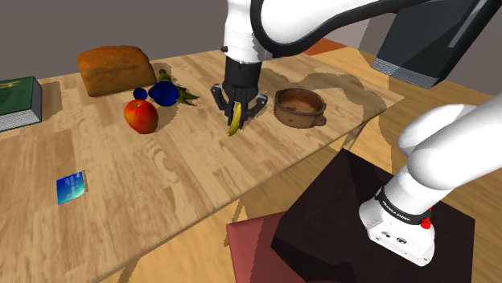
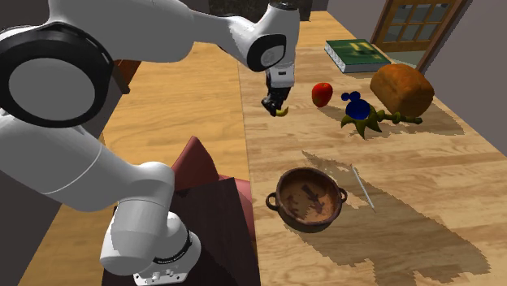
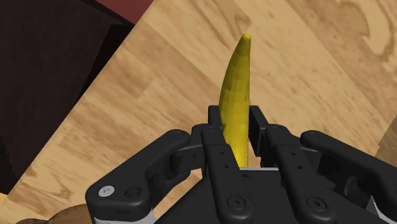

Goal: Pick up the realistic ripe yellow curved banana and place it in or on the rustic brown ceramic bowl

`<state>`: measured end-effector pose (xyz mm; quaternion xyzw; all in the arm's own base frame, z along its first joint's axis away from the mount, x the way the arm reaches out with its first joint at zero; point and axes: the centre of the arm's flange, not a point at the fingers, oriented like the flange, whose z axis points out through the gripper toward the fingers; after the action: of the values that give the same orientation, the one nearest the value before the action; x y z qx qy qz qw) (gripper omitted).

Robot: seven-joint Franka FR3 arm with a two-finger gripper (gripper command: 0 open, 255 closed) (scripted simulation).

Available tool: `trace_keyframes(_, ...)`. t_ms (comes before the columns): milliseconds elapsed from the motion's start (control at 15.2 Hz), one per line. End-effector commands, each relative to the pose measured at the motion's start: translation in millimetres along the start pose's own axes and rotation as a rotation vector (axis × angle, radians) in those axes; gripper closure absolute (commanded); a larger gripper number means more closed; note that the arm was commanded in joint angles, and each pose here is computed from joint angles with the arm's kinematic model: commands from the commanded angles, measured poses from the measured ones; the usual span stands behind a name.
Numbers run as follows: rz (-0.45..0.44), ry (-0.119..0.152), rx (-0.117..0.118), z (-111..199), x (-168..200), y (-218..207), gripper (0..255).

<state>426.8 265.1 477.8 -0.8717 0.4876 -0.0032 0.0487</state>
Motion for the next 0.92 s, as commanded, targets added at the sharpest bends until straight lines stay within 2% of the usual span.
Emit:
trace_keyframes(0, 0.0, 0.0, -0.001, -11, -1, 0, 255)
trace_keyframes(330, 0.0, 0.0, -0.001, -34, -2, -2, 255)
trace_keyframes(858, 0.0, 0.0, -0.001, -41, 85, 56, 255)
